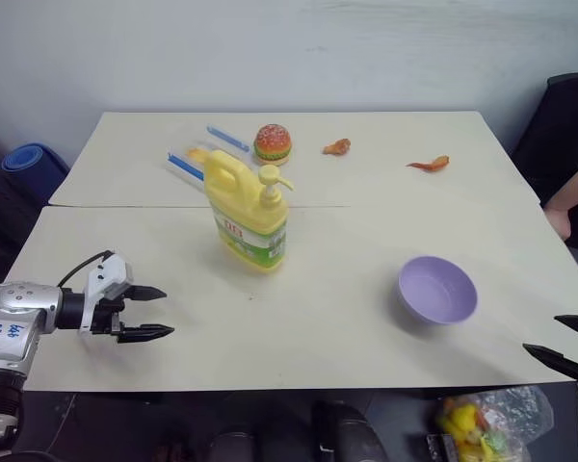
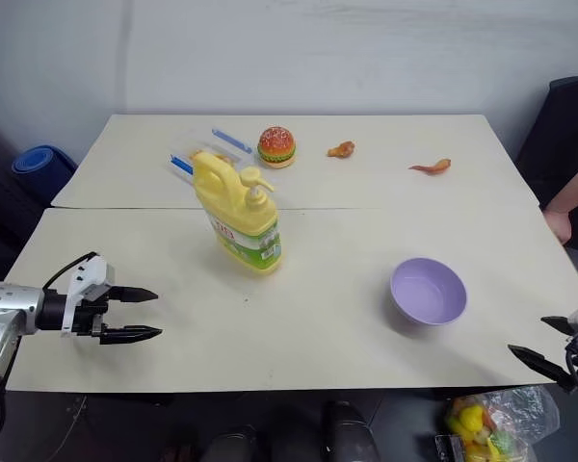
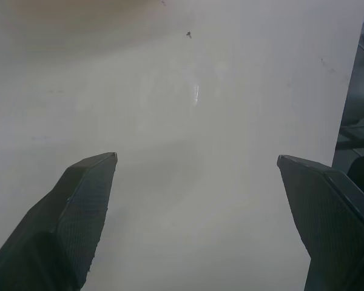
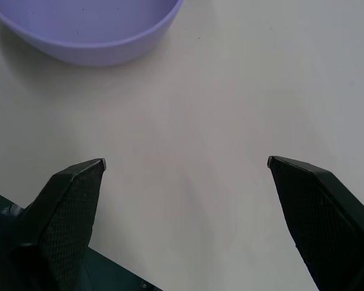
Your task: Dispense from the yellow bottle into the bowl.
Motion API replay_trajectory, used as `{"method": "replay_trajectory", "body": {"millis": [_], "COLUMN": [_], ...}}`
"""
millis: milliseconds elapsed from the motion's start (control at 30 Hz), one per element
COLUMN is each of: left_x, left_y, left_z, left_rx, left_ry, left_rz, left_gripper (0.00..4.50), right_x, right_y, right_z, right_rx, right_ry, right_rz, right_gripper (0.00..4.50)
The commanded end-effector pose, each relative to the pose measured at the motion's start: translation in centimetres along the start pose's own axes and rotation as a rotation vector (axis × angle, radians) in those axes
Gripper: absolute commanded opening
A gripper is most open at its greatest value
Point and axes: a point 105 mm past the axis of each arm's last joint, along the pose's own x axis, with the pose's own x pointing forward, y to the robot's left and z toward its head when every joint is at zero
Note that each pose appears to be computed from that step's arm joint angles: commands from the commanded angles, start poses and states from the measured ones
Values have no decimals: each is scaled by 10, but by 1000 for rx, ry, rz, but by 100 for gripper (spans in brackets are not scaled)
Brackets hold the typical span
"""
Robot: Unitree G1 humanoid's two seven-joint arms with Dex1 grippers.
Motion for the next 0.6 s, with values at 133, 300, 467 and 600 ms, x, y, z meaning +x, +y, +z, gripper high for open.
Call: {"method": "replay_trajectory", "body": {"millis": [133, 300, 467, 600], "left_x": [-4, -6, -10, -16], "left_y": [3, -1, -9, -46], "left_z": [7, 18, 38, 104], "left_rx": [-2, -51, -40, 85], "left_ry": [-34, -99, -144, -233], "left_rz": [16, -26, -73, -281], "left_gripper": [450, 450, 450, 450], "right_x": [-4, -6, -11, -16], "right_y": [-3, 3, 11, 47], "right_z": [4, 5, 23, 83], "right_rx": [-19, 15, 10, -82], "right_ry": [-11, -16, -53, -175], "right_rz": [-20, 0, 22, 140], "right_gripper": [447, 447, 447, 447]}}
